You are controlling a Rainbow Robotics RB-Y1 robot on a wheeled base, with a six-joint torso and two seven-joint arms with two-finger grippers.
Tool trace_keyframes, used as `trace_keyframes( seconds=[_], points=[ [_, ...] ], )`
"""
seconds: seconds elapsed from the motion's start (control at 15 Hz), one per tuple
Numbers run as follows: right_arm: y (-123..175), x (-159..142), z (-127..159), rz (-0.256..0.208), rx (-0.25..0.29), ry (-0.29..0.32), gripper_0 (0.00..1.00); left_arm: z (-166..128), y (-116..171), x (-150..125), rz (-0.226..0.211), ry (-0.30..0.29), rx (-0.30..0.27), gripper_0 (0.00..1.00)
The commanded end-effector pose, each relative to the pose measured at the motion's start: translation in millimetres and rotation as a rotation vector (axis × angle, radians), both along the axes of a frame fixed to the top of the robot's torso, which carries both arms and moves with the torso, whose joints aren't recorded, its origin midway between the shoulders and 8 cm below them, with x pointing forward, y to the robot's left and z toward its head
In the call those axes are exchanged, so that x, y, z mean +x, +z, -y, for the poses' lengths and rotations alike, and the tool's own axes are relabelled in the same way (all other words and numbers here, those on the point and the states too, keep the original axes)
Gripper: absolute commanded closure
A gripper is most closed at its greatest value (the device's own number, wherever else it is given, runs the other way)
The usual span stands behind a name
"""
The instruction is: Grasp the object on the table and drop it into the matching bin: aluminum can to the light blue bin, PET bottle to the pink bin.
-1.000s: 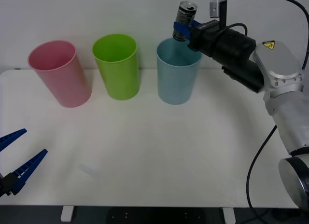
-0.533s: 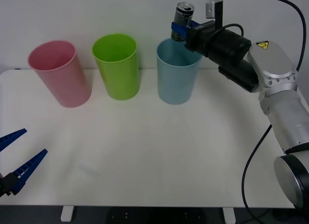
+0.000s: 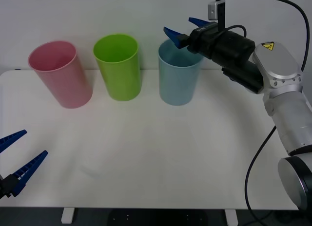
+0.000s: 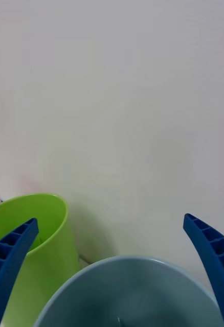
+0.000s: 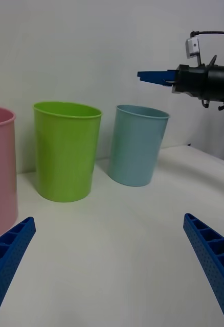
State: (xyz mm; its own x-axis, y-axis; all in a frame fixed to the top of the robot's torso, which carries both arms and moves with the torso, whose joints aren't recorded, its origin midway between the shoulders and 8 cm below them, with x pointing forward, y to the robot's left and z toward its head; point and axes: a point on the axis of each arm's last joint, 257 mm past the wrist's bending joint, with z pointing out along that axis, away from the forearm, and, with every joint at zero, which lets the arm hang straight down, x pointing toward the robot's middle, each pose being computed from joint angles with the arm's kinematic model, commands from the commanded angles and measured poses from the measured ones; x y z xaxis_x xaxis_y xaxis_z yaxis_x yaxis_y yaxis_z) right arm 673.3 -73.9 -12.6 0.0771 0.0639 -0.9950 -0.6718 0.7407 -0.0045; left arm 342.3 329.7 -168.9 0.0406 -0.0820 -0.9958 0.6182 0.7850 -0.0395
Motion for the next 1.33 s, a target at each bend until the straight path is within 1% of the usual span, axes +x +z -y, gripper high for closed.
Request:
trace_keyframes(
  seconds=[0.07,0.4,0.67,0.8,0.93,1.13,1.2,1.33],
  points=[
    [-1.8,-11.4,4.4,0.008,0.002,0.033,0.00,0.0,0.0,0.0,0.000,0.000,0.000,0.00],
    [-7.7,-42.5,17.3,0.052,-0.007,0.046,0.00,0.0,0.0,0.0,0.000,0.000,0.000,0.00],
    [-26.3,-73.8,36.0,0.060,-0.024,0.061,0.00,0.0,0.0,0.0,0.000,0.000,0.000,0.00],
    [-36.3,-91.4,43.8,0.055,-0.030,0.081,0.00,0.0,0.0,0.0,0.000,0.000,0.000,0.00],
    [-49.0,-111.8,54.4,0.055,-0.046,0.087,0.00,0.0,0.0,0.0,0.000,0.000,0.000,0.00],
    [-67.0,-145.2,65.6,0.056,-0.076,0.111,0.00,0.0,0.0,0.0,0.000,0.000,0.000,0.00],
    [-73.2,-158.7,70.6,0.079,-0.106,0.120,0.00,0.0,0.0,0.0,0.000,0.000,0.000,0.00],
    [-88.8,-178.8,85.4,0.099,-0.159,0.136,0.00,0.0,0.0,0.0,0.000,0.000,0.000,0.00]
  ],
)
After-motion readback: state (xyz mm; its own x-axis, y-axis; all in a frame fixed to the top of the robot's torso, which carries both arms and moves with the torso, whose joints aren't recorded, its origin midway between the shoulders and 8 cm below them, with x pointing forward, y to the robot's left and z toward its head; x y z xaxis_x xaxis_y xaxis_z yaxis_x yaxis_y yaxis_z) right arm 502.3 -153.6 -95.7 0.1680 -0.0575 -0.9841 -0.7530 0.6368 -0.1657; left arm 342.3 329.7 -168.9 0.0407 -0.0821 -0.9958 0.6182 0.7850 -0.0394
